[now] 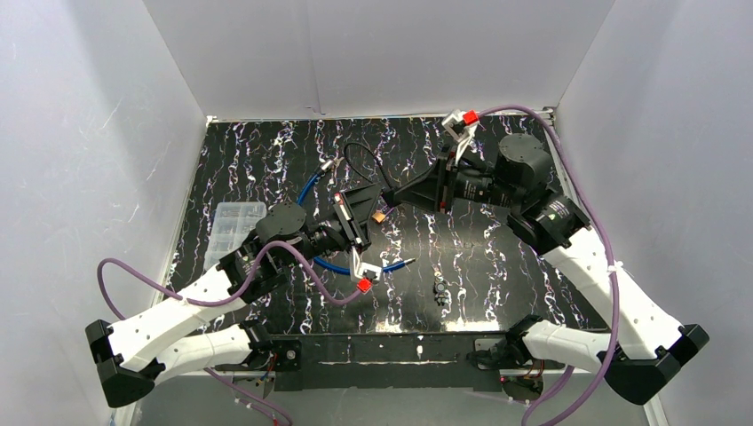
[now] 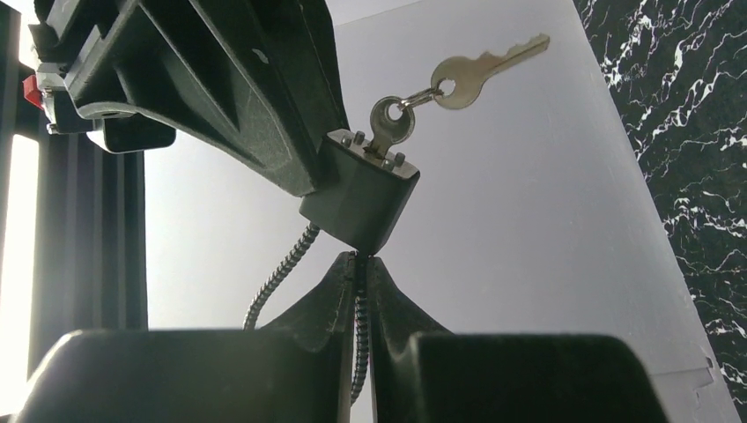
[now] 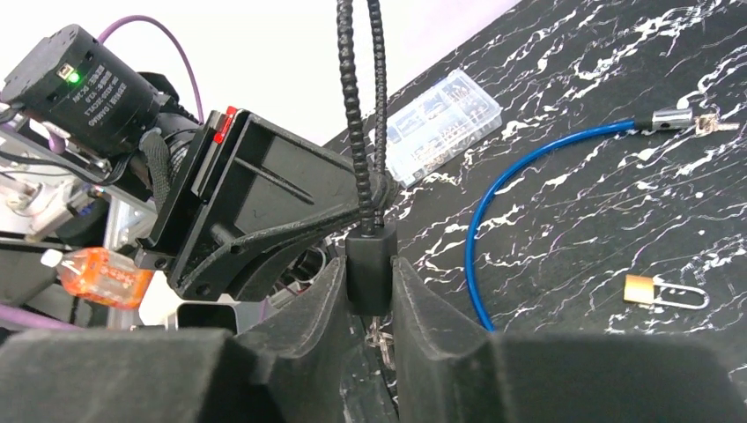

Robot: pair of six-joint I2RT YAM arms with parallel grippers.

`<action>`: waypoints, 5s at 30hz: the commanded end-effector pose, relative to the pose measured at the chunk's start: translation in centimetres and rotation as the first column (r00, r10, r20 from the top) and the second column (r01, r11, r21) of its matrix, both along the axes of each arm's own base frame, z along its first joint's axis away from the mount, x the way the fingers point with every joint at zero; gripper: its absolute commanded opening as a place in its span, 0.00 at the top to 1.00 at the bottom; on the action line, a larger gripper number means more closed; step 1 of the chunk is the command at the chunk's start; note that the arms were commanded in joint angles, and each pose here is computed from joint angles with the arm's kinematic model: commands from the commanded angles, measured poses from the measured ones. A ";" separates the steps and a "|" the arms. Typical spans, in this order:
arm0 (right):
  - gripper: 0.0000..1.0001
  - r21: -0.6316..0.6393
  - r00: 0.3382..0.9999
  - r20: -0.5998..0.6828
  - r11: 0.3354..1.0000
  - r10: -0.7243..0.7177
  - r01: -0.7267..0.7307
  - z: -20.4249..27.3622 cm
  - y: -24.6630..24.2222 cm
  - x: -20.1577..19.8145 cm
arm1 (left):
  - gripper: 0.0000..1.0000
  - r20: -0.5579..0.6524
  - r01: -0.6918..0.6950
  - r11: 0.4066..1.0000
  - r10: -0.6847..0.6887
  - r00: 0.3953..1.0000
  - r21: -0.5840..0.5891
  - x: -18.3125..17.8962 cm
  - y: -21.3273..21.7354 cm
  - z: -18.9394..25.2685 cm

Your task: Unlock with the key

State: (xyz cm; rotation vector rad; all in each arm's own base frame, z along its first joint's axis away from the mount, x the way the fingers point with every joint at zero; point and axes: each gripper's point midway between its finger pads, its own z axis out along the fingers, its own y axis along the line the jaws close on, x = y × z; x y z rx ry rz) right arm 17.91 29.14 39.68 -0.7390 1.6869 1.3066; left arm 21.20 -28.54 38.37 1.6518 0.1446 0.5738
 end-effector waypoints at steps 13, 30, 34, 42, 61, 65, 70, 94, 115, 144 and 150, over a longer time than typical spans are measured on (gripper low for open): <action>0.99 -0.015 0.992 0.102 0.997 -0.075 0.077 1.1 0.2 1.5 | 1.00 -0.048 -0.030 0.994 0.025 0.999 -0.105 -0.5 0.8 3.4; 0.51 -0.003 0.995 0.089 0.999 -0.036 0.036 1.0 0.7 1.1 | 1.00 -0.023 -0.023 0.996 0.021 1.000 -0.090 -0.7 0.6 3.6; 0.58 -0.004 0.997 0.077 1.000 -0.023 0.024 0.8 0.9 1.0 | 1.00 -0.022 -0.028 0.996 0.026 0.999 -0.088 -0.6 0.7 3.6; 0.99 -0.044 0.998 0.069 0.999 -0.009 0.012 0.5 1.1 1.1 | 0.94 -0.055 -0.046 0.996 0.041 0.998 -0.081 -0.4 0.8 3.3; 0.99 -0.184 0.969 0.245 0.980 -0.034 0.081 -0.9 -1.0 0.4 | 0.02 -0.883 -0.131 0.991 0.079 0.463 0.020 -5.5 4.6 1.8; 0.99 -0.191 0.960 0.279 0.980 0.002 0.053 -0.7 -1.1 -1.1 | 0.02 -0.939 -0.076 0.995 0.079 0.334 0.057 -5.9 4.5 1.9; 0.99 -0.216 0.963 0.263 0.976 0.054 0.004 -1.5 -0.8 -3.1 | 0.02 -0.949 0.066 0.988 0.116 0.293 0.141 -7.3 4.0 -0.2; 0.99 -0.191 0.923 0.380 0.982 0.063 0.011 0.5 0.3 -4.5 | 0.27 -0.971 0.116 0.977 0.155 0.184 0.178 -7.5 1.6 -2.9; 0.99 -0.192 0.920 0.385 0.981 0.074 0.002 1.2 0.8 -5.2 | 0.88 -0.932 0.099 0.953 0.255 0.260 0.288 -7.5 1.3 -4.6; 0.59 -0.056 0.862 0.497 0.988 -0.099 0.146 6.0 -6.8 -6.7 | 1.00 -0.994 -0.183 0.978 -0.108 -0.021 -0.103 -5.2 -1.1 3.8; 0.61 -0.058 0.843 0.528 0.986 -0.104 0.158 7.0 -6.2 -5.7 | 1.00 -0.993 -0.164 0.980 -0.118 -0.028 -0.112 -5.6 -1.2 4.0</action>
